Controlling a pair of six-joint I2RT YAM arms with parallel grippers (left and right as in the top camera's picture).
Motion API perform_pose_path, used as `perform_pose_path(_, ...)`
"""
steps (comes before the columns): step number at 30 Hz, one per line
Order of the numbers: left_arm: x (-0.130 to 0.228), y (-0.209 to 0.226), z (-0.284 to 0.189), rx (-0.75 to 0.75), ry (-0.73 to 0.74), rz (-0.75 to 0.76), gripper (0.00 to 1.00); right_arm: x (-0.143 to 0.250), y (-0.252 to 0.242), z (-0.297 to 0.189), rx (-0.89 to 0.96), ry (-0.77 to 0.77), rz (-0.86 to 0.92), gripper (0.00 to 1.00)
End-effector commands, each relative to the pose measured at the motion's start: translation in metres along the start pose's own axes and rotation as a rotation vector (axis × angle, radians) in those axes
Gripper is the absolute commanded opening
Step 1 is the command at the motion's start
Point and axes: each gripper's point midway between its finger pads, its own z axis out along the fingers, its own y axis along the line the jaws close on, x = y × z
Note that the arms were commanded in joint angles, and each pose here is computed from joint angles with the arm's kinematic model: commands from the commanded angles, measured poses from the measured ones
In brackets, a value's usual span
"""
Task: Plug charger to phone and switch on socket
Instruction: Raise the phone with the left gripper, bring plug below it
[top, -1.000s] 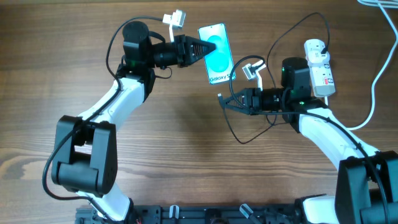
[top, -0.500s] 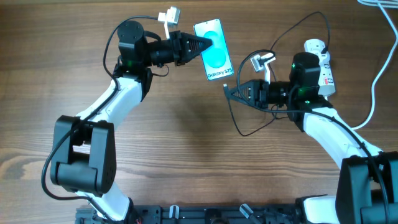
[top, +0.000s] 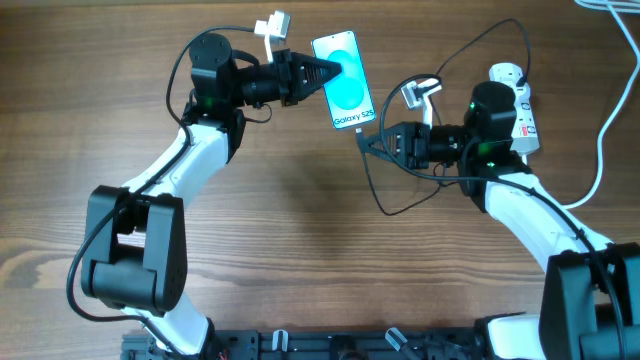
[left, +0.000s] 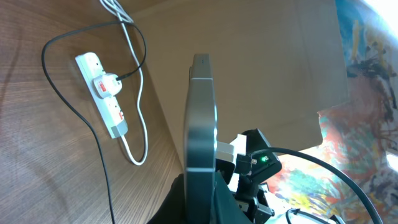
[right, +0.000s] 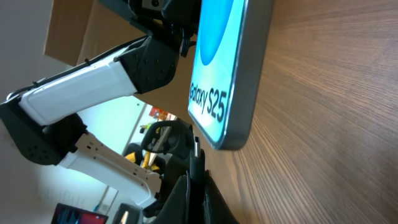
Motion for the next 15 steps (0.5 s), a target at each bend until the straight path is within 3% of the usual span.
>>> perform_pose_path(1, -0.0044, -0.0091, -0.0005, 0.012, -0.004, 0.020, 0.04, -0.0043, -0.0035, 0.0025, 0.021, -0.018, 0.003, 0.04)
perform_pose_path(15, -0.0012, -0.0102, 0.0001, 0.018, 0.013, 0.020, 0.04, -0.0108, -0.0050, 0.0022, 0.039, -0.046, 0.005, 0.04)
